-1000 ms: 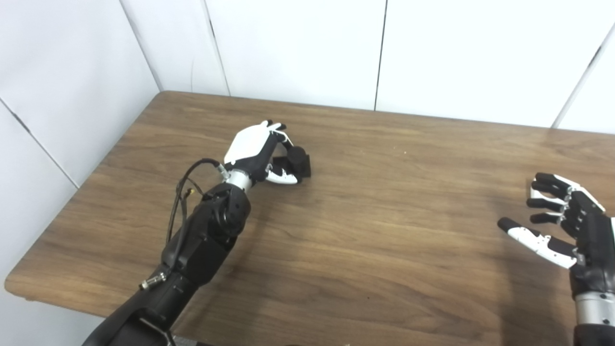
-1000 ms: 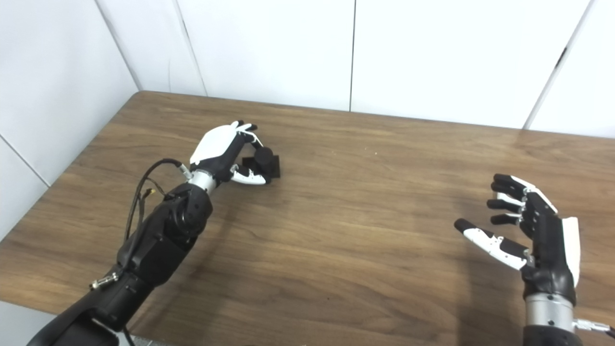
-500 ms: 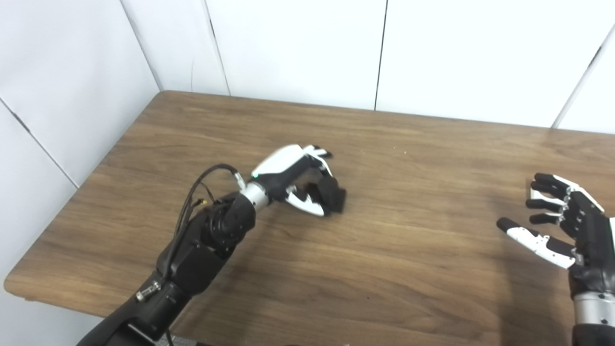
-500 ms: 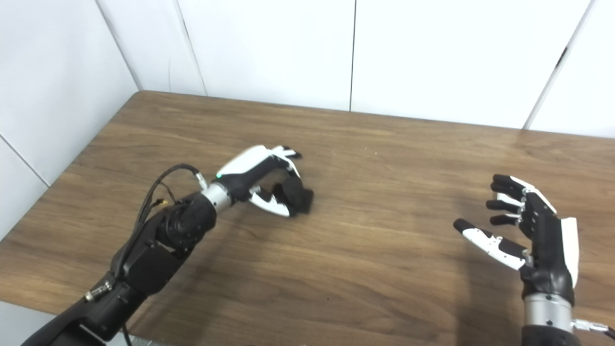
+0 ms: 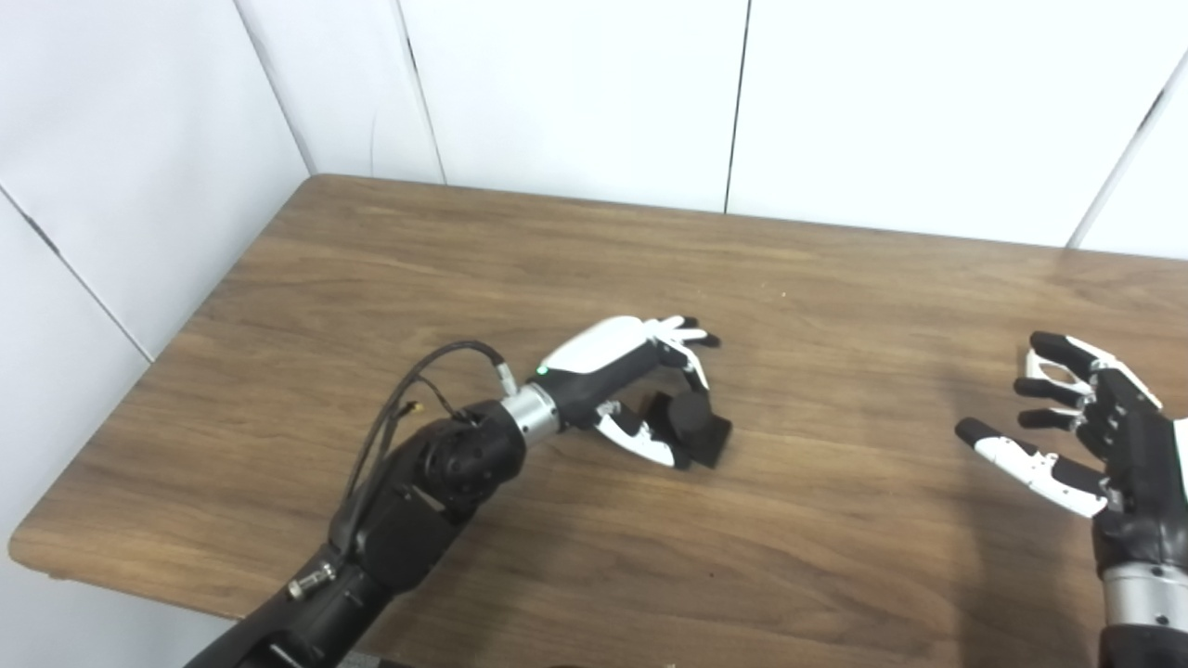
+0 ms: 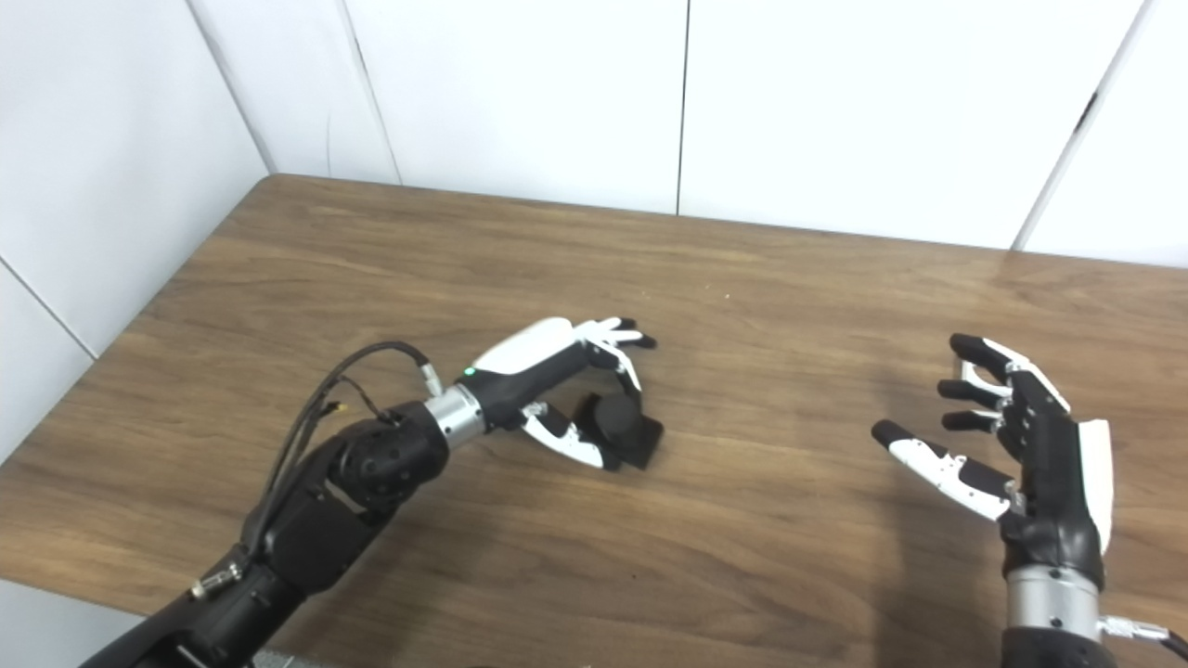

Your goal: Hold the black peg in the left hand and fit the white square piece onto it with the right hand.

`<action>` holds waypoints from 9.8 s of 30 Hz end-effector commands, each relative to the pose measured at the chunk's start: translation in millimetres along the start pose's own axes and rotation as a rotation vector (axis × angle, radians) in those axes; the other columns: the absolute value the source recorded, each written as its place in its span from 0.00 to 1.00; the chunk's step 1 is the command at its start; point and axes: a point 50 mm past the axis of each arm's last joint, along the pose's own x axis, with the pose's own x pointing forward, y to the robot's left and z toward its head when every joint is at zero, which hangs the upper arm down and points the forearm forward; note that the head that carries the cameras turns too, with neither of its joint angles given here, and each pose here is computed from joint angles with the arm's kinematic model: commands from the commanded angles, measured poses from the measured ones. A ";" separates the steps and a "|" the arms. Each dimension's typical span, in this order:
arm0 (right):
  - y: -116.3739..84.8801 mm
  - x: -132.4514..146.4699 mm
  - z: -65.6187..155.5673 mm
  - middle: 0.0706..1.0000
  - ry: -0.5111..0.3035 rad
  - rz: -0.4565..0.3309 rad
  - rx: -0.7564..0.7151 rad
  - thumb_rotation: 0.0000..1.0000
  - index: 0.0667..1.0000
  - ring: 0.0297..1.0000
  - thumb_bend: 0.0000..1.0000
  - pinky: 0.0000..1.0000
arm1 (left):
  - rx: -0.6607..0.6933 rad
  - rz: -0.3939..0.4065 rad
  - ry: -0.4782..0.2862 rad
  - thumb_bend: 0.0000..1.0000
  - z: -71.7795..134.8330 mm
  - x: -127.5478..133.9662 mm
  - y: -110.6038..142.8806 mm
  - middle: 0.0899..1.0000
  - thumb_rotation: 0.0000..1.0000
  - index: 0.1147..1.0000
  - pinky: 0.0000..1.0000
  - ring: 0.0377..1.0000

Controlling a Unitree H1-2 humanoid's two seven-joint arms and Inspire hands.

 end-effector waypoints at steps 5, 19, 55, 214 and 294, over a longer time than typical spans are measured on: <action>-4.1 8.5 17.2 0.77 -0.095 -0.020 0.011 0.00 0.71 0.65 0.63 0.53 | -0.043 -0.043 -0.095 0.52 21.8 10.2 -21.6 0.94 0.08 0.42 1.00 1.00; -1.1 7.9 14.3 0.76 -0.116 -0.024 0.004 0.03 0.72 0.64 0.64 0.52 | -0.036 -0.167 -0.107 0.52 28.3 13.1 -56.3 0.94 0.08 0.43 1.00 1.00; 13.4 57.7 46.8 0.74 -0.234 -0.013 -0.257 0.23 0.73 0.65 0.67 0.52 | -0.091 -0.141 -0.129 0.52 -4.6 -34.4 -37.6 0.90 0.05 0.42 0.97 0.99; -28.4 115.9 74.7 0.77 -0.505 0.537 -0.772 0.14 0.44 0.82 0.51 0.76 | -0.099 -0.152 -0.051 0.52 15.6 -10.8 -58.4 0.93 0.07 0.43 0.99 1.00; 67.6 46.4 81.2 0.76 -0.647 0.904 -0.621 0.14 0.44 0.82 0.51 0.82 | -0.099 -0.151 -0.042 0.52 34.1 7.6 -62.9 0.93 0.08 0.43 0.99 1.00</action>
